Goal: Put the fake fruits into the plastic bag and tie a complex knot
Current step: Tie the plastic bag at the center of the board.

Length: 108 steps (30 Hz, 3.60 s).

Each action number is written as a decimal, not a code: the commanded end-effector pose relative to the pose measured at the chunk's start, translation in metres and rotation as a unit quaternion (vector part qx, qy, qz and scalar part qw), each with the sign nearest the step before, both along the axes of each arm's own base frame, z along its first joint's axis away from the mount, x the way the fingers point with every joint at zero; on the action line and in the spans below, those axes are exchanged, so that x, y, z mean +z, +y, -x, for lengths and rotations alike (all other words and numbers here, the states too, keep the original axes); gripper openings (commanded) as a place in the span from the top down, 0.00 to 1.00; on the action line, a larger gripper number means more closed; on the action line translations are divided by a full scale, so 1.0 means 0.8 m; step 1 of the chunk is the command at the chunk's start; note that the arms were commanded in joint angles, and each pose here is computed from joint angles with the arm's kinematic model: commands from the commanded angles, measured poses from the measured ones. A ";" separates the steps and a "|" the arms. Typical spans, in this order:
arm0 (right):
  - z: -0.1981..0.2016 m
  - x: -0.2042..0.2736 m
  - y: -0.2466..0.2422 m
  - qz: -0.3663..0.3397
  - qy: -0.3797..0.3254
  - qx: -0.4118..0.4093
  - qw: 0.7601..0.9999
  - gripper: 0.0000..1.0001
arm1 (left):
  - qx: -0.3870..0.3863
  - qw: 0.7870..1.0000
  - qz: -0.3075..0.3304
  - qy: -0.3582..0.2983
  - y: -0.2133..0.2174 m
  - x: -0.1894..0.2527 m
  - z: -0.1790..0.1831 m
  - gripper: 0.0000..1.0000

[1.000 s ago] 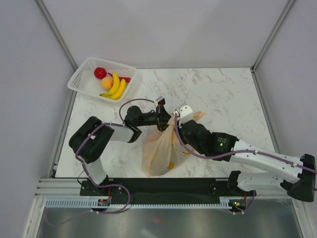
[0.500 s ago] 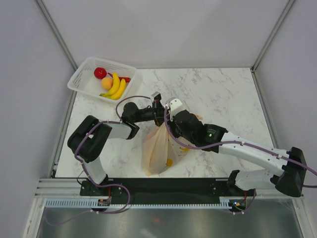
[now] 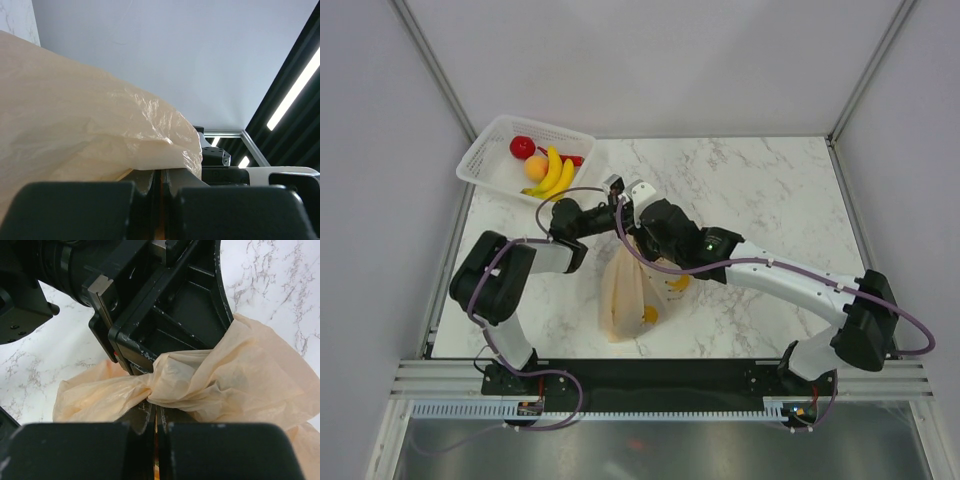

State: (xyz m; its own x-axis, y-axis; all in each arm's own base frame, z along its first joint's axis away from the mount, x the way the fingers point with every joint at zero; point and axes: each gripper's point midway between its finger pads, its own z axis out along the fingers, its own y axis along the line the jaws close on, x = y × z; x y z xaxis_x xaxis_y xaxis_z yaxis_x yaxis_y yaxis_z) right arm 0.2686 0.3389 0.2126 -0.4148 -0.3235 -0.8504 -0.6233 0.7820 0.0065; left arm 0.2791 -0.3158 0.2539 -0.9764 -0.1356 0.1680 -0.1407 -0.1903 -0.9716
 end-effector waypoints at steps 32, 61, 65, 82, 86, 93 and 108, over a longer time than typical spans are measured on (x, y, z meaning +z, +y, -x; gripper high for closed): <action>-0.067 0.131 -0.018 -0.124 -0.090 0.007 0.988 1.00 | -0.026 0.989 0.044 -0.138 0.014 0.010 0.018 0.94; -0.036 0.163 -0.064 -0.139 -0.100 0.024 0.985 1.00 | -0.076 0.988 0.031 -0.128 -0.015 -0.020 0.048 0.92; -0.021 0.159 -0.050 -0.147 -0.074 0.062 0.984 1.00 | -0.076 0.988 0.032 -0.127 -0.013 -0.018 0.052 0.92; 0.009 0.111 -0.077 -0.098 -0.029 0.069 0.992 0.96 | -0.088 0.987 0.041 -0.129 -0.021 0.001 0.069 0.91; 0.010 0.104 -0.078 -0.087 -0.023 0.070 0.993 0.68 | -0.087 0.987 0.040 -0.126 -0.022 -0.002 0.067 0.92; 0.015 0.108 -0.091 -0.084 -0.033 0.063 0.994 0.35 | -0.088 0.987 0.040 -0.127 -0.023 -0.002 0.066 0.92; 0.030 0.119 -0.090 -0.039 -0.049 0.098 0.993 0.05 | -0.089 0.986 0.041 -0.132 -0.025 0.001 0.066 0.92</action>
State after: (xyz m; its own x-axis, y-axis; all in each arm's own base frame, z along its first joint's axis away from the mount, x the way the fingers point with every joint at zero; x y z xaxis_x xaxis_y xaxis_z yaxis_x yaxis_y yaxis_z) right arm 0.2461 0.2605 0.2869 -0.3312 -0.3057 -0.8927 -0.7408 0.6701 0.0454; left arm 0.2454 -0.3431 0.2066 -0.9705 0.0206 0.2404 -0.2413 -0.0903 -0.9662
